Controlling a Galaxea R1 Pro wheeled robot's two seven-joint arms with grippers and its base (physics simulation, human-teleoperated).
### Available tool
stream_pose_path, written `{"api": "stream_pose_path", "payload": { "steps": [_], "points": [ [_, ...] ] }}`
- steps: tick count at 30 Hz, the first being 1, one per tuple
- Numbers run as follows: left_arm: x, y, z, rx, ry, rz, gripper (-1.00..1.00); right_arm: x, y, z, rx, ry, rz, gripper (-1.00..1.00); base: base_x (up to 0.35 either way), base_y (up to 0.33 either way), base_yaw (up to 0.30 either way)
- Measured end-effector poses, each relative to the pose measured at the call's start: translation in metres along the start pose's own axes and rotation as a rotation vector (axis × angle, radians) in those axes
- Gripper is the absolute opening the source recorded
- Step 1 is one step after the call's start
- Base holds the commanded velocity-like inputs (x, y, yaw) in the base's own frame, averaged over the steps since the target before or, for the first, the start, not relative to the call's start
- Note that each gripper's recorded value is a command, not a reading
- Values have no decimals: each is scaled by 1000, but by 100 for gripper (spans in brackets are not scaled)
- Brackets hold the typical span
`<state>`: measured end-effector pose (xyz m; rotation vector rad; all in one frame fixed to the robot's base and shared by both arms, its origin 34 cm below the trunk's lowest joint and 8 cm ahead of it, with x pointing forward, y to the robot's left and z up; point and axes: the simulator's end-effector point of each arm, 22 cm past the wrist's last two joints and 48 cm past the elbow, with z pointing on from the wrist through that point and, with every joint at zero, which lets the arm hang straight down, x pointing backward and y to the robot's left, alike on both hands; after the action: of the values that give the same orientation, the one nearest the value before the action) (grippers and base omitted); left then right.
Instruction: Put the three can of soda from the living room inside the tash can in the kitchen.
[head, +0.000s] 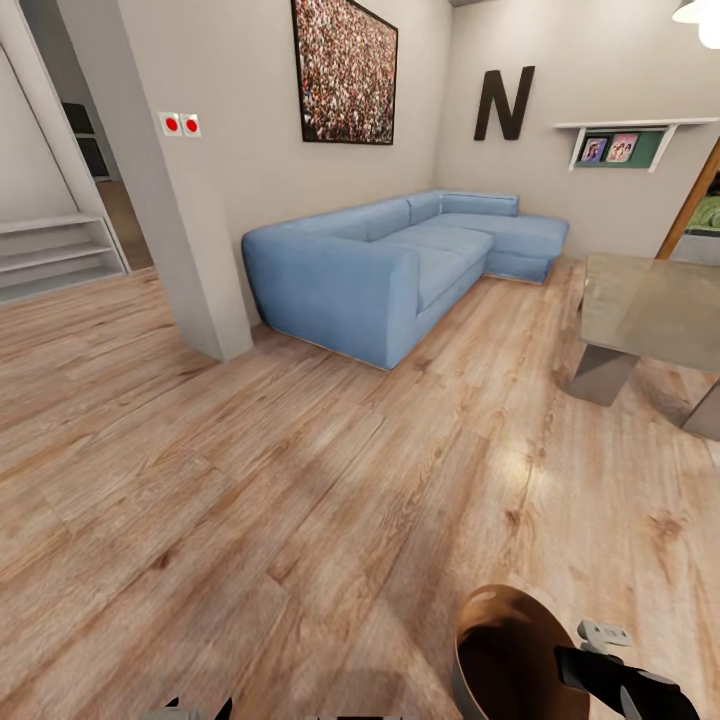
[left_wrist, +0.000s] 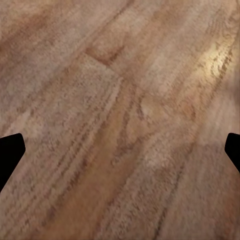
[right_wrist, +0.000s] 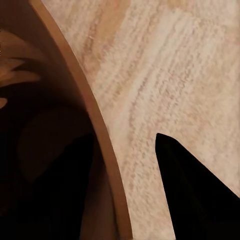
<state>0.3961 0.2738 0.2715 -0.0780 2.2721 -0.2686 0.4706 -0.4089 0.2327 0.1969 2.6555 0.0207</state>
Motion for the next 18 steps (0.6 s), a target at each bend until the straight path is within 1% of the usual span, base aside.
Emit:
{"api": "stream_pose_path", "payload": {
  "steps": [12, 18],
  "points": [
    [0, 2, 0, -4, -1, -1, 100, -1, 2, 0, -2, -3, -2, -100, 0, 0, 0],
    [-2, 0, 0, -1, -3, 0, 100, -4, 9, 0, -8, -12, -1, -100, 0, 0, 0]
  ]
}}
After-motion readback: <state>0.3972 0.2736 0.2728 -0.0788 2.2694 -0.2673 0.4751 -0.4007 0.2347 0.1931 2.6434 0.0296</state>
